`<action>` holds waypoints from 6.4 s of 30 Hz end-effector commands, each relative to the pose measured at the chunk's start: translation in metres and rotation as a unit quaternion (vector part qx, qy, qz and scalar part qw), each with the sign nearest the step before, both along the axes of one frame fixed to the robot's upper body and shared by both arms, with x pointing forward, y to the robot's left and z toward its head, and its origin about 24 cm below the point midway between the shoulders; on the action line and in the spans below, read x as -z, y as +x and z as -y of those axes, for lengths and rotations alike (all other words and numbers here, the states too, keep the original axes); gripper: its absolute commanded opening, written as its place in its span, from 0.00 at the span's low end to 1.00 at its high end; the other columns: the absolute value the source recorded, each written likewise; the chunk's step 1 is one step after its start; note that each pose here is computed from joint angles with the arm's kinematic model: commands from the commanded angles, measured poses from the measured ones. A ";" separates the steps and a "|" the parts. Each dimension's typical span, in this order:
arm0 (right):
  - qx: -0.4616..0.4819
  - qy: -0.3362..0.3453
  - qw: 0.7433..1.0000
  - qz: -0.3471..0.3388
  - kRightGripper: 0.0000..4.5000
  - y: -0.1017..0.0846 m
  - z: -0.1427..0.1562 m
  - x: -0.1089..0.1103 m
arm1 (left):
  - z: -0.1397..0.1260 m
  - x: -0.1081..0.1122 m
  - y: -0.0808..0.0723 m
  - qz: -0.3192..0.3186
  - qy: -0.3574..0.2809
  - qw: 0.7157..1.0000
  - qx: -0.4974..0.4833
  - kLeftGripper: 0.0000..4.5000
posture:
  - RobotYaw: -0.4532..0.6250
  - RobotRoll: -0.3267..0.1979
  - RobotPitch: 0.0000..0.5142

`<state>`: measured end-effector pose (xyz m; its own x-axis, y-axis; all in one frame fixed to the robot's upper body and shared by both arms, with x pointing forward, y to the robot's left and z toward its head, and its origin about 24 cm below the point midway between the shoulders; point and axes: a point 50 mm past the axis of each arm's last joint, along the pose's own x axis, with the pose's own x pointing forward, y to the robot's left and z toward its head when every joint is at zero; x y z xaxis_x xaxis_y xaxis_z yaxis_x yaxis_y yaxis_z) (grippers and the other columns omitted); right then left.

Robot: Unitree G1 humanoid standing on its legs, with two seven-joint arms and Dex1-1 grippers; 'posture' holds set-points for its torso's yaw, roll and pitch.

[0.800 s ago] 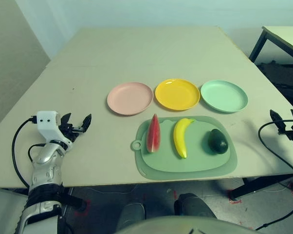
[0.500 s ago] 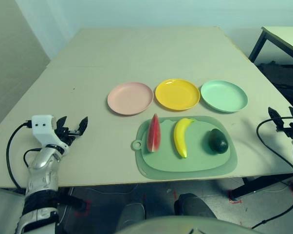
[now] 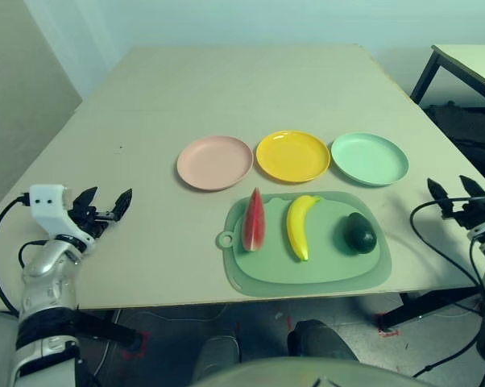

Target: Place the fruits into color-matched plates.

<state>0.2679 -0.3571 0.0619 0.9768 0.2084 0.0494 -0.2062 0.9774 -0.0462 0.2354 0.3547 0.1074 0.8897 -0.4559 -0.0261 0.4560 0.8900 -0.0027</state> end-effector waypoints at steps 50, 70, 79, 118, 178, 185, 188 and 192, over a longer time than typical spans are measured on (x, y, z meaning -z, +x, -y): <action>-0.702 -0.583 0.408 0.000 1.00 0.009 -0.170 -0.088 | 0.058 -0.047 -0.005 -0.034 0.176 0.916 0.360 0.99 | 0.30 0.62 0.07; -0.682 -0.613 0.399 -0.020 1.00 0.023 -0.173 -0.074 | 0.063 -0.058 -0.008 -0.023 0.185 0.915 0.357 0.99 | 0.32 0.62 0.06; -0.688 -0.599 0.409 -0.024 0.68 0.020 -0.181 -0.074 | 0.062 -0.054 -0.008 -0.034 0.187 0.914 0.358 1.00 | 0.32 0.62 0.07; -0.360 -0.696 0.618 -0.071 0.66 0.121 -0.159 -0.092 | 0.100 -0.066 0.025 -0.033 0.095 0.956 0.275 1.00 | 0.35 0.62 0.07; -0.672 -0.652 0.338 0.092 1.00 0.042 -0.288 -0.074 | 0.062 -0.038 0.004 -0.054 0.104 0.931 0.347 1.00 | 0.36 0.62 0.10; -0.672 -0.660 0.329 0.069 1.00 0.046 -0.292 -0.066 | 0.063 -0.038 0.003 -0.050 0.104 0.932 0.344 1.00 | 0.37 0.62 0.10; -0.676 -0.659 0.325 0.057 1.00 0.045 -0.290 -0.062 | 0.063 -0.039 0.003 -0.044 0.106 0.933 0.340 1.00 | 0.38 0.62 0.10; -0.684 -0.650 0.328 0.046 0.96 0.042 -0.287 -0.058 | 0.062 -0.040 0.003 -0.039 0.106 0.935 0.335 1.00 | 0.38 0.62 0.10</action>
